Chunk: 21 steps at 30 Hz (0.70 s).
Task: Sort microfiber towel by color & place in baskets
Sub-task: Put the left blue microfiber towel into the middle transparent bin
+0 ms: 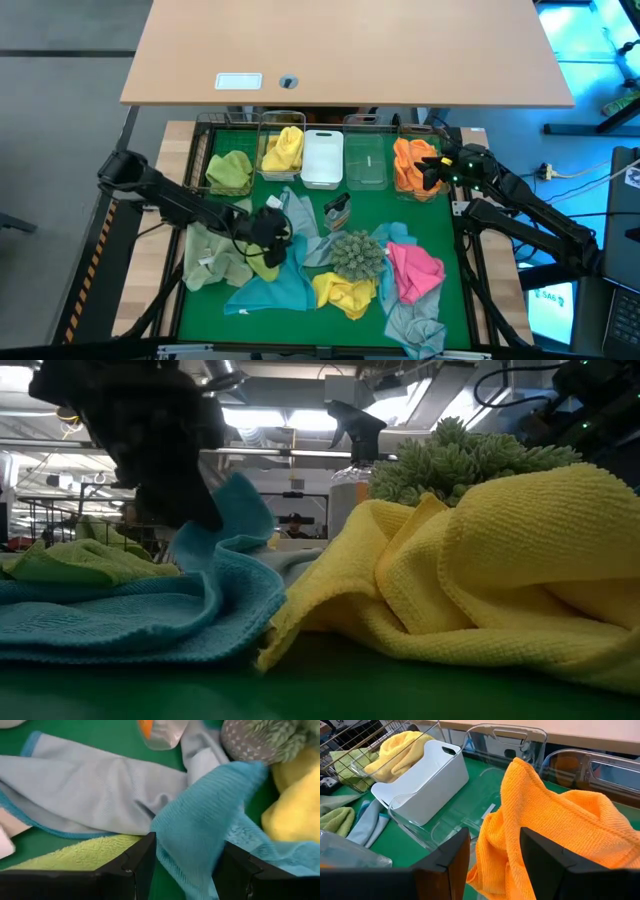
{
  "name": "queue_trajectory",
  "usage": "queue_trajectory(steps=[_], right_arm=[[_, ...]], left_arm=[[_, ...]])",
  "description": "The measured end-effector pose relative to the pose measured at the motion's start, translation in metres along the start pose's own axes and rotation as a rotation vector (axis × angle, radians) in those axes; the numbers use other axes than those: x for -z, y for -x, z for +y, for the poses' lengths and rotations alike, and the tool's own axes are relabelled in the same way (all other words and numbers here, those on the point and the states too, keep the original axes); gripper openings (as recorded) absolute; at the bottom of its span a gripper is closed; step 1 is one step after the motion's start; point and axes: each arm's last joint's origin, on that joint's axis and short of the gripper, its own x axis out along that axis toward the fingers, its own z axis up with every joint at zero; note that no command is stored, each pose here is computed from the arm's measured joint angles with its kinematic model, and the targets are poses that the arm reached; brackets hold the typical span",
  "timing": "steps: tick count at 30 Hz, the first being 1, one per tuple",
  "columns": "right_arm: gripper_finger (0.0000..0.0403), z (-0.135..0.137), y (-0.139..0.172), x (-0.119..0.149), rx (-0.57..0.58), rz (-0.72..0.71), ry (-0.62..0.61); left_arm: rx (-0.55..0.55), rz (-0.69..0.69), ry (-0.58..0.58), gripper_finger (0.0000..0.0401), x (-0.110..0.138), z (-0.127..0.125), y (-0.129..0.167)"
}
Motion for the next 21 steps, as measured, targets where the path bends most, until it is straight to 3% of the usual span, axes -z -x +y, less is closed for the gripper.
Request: queue_trajectory(steps=[7, 16, 21], right_arm=[[0.0172, 0.000, 0.000, 0.000, 0.000, 0.000, 0.000], [0.0172, 0.000, 0.000, 0.000, 0.000, 0.000, 0.001], [0.0172, 0.000, 0.000, 0.000, 0.000, 0.000, 0.001]], left_arm=[[0.021, -0.024, 0.010, 0.0147, 0.003, -0.005, -0.019], [0.042, -0.044, 0.019, 0.0017, 0.001, -0.007, -0.018], [0.072, -0.067, 0.031, 0.0005, -0.004, -0.008, -0.011]])
